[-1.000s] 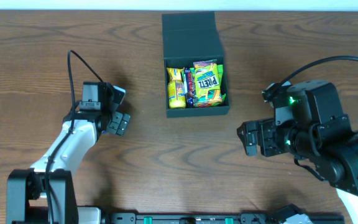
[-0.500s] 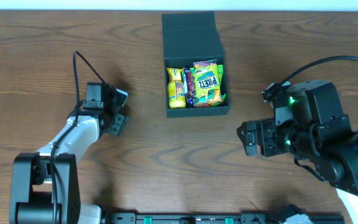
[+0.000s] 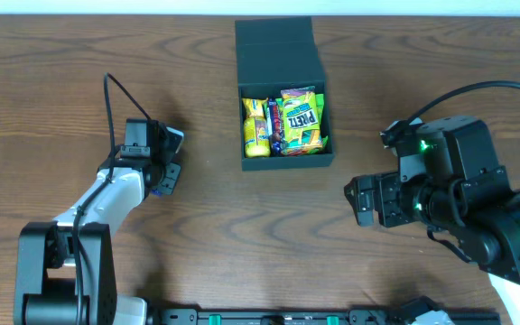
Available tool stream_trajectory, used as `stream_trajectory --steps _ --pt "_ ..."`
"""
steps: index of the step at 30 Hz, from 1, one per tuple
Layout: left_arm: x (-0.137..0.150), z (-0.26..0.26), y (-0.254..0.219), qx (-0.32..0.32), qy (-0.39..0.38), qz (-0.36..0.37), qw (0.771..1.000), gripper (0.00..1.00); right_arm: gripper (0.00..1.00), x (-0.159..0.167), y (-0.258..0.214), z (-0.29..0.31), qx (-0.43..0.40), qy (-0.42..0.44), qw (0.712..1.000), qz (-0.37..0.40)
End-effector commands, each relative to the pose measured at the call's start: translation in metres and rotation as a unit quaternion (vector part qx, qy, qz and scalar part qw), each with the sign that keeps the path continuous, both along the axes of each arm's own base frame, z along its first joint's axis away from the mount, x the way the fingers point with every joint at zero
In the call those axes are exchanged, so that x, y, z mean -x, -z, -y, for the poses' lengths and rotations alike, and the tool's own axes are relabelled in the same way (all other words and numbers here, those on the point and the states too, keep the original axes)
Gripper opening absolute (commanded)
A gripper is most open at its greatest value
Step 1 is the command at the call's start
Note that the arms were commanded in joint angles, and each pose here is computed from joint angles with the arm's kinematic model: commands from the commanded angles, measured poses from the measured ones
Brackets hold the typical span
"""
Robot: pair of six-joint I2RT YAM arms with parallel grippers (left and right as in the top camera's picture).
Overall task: Pack container
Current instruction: 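Lift the Eclipse tin and carry it toward the box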
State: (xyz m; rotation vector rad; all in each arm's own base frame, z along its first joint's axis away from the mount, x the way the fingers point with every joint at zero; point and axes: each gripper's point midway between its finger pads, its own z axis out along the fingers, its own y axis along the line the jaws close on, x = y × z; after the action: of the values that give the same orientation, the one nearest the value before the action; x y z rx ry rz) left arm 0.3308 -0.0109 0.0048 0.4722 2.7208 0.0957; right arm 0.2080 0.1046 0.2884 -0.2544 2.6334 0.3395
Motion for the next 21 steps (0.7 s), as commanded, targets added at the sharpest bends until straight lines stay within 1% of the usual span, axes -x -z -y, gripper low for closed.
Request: stream_trajectory --steps 1,7,9,11,13,15,19,21 --pt "-0.014 -0.003 -0.01 0.016 -0.06 0.016 0.998 0.06 0.99 -0.001 -0.003 0.002 0.0 0.001 1.0 0.006" --pt "-0.049 0.0 -0.047 0.065 -0.137 0.063 0.986 0.06 0.99 -0.001 -0.003 0.002 0.0 0.001 1.0 0.006" --pt "-0.063 0.008 -0.063 0.105 -0.161 0.079 0.978 0.06 0.99 -0.001 -0.003 0.002 0.0 0.001 1.0 0.006" --pt "-0.075 0.024 -0.081 0.166 -0.175 0.088 0.966 0.06 0.99 -0.001 -0.003 0.002 0.0 0.001 1.0 0.006" --pt "-0.087 0.043 -0.102 0.236 -0.189 0.091 0.949 0.06 0.99 -0.001 -0.003 0.002 0.0 0.001 1.0 0.006" --pt "-0.097 0.061 -0.122 0.289 -0.198 0.096 0.932 0.06 0.99 -0.001 -0.003 0.002 0.0 0.001 1.0 0.006" --pt "-0.105 0.101 -0.144 0.353 -0.188 0.1 0.911 0.06 0.99 -0.001 -0.003 0.002 0.0 0.001 1.0 0.006" --pt "-0.104 0.125 -0.149 0.371 -0.174 0.099 0.907 0.06 0.99 -0.001 -0.003 0.002 0.0 0.001 1.0 0.006"
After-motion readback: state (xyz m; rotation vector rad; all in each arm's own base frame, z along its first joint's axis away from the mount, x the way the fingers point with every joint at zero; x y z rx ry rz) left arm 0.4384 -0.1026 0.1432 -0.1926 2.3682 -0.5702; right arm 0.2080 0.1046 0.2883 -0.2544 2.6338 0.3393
